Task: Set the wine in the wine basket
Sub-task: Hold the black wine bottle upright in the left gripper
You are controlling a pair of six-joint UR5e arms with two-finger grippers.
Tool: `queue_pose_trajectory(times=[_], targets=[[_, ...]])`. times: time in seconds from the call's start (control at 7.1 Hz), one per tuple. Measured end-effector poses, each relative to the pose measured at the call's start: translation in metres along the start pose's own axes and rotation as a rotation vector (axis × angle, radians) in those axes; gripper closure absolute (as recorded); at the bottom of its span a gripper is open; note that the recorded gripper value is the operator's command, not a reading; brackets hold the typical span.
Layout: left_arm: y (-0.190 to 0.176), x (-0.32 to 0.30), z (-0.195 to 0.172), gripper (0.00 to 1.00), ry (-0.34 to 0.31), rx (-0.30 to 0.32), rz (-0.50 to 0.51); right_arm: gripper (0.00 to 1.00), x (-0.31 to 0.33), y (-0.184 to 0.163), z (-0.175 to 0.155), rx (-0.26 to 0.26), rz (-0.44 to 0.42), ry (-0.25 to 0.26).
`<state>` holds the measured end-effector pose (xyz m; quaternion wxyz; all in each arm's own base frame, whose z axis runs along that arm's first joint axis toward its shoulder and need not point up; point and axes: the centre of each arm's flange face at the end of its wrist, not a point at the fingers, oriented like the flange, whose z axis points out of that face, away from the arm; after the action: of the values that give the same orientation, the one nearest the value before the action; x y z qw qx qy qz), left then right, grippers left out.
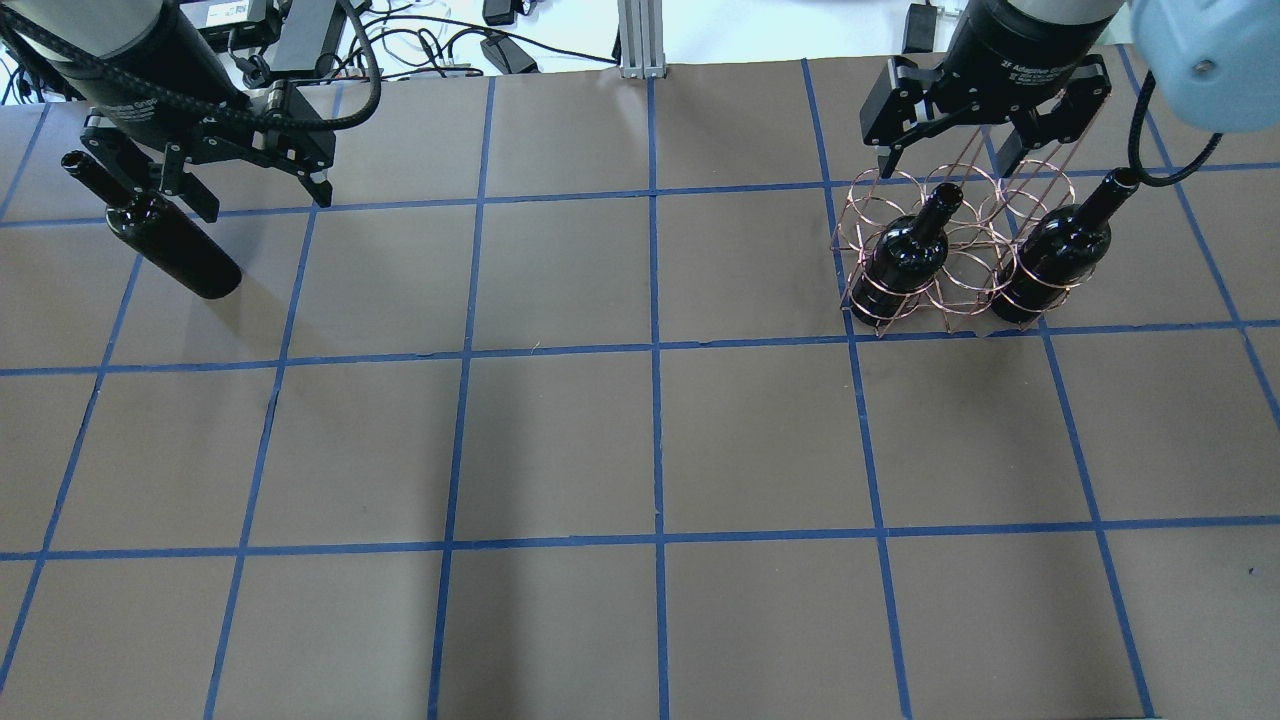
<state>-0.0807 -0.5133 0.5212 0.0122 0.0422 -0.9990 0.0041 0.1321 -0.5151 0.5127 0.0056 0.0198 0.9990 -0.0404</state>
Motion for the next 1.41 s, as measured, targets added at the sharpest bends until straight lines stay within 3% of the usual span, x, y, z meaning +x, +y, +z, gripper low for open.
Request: queue_pose_trajectory(times=[0.99, 1.41], targets=[[-0.006, -0.01, 0.009, 0.0, -0.015, -0.016, -0.004, 0.0, 0.0, 0.0, 0.0, -0.001, 0.0, 0.0], [-0.009, -0.01, 0.013, 0.0, 0.028, -0.026, -0.026, 0.0, 0.0, 0.0, 0.0, -0.001, -0.001, 0.0]])
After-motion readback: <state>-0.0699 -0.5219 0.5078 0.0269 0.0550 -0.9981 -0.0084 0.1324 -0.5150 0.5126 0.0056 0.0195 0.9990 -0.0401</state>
